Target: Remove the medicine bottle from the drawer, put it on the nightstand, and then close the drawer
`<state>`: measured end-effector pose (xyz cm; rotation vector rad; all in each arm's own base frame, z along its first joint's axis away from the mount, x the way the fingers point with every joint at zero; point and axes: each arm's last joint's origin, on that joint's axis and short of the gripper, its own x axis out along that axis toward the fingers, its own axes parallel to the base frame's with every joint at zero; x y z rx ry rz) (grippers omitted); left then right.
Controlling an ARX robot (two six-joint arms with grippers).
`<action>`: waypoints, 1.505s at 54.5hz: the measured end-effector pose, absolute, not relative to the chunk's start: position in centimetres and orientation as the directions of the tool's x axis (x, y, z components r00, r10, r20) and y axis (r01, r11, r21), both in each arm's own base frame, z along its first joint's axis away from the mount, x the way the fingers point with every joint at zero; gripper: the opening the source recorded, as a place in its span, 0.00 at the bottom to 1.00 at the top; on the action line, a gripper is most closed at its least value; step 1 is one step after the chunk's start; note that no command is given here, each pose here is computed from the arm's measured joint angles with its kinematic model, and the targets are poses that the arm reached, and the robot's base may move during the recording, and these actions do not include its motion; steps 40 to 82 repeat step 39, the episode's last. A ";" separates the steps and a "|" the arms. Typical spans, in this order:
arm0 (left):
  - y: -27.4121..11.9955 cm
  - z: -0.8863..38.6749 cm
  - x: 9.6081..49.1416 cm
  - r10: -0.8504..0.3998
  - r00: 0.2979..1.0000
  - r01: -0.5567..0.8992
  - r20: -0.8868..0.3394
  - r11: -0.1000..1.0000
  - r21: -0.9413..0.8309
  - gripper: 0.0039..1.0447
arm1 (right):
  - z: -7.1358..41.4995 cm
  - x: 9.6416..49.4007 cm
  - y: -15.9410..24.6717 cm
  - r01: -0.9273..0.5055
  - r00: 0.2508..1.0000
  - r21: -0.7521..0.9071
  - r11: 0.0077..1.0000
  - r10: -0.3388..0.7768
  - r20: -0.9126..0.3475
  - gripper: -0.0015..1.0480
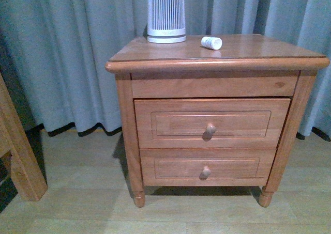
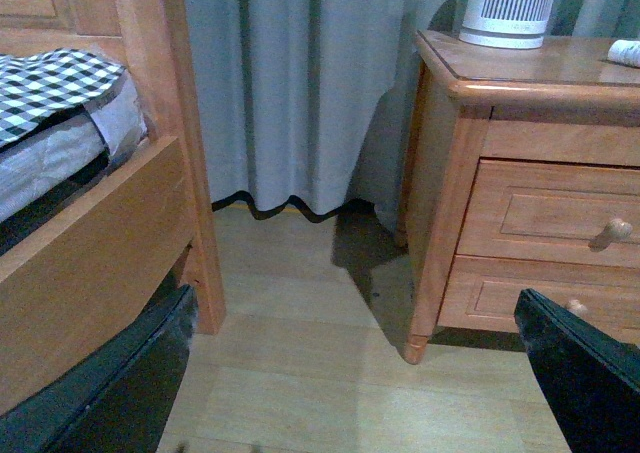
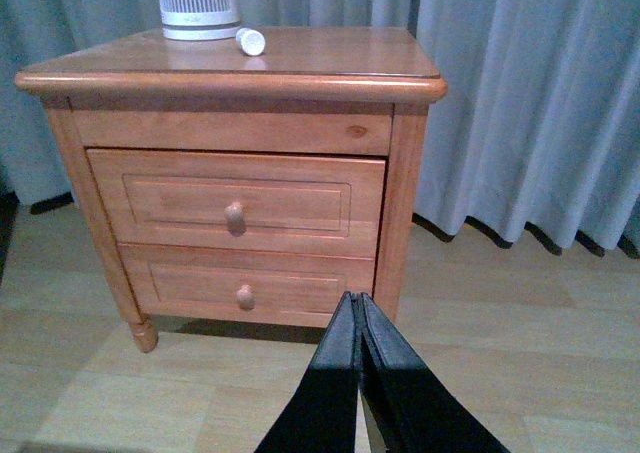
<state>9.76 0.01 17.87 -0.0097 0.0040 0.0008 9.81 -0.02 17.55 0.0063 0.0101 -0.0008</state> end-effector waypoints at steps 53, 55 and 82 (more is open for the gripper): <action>0.0 17.9 9.8 0.001 1.000 -0.001 -0.004 1.000 -0.010 0.94 | 16.8 9.7 0.0 0.002 1.000 0.003 1.000 -0.002 0.004 0.74; 0.0 17.9 9.8 0.001 1.000 -0.001 -0.004 1.000 -0.010 0.94 | 16.8 9.7 0.0 0.002 1.000 0.003 1.000 -0.002 0.004 0.74; 0.0 17.9 9.8 0.001 1.000 -0.001 -0.004 1.000 -0.010 0.94 | 16.8 9.7 0.0 0.002 1.000 0.003 1.000 -0.002 0.004 0.74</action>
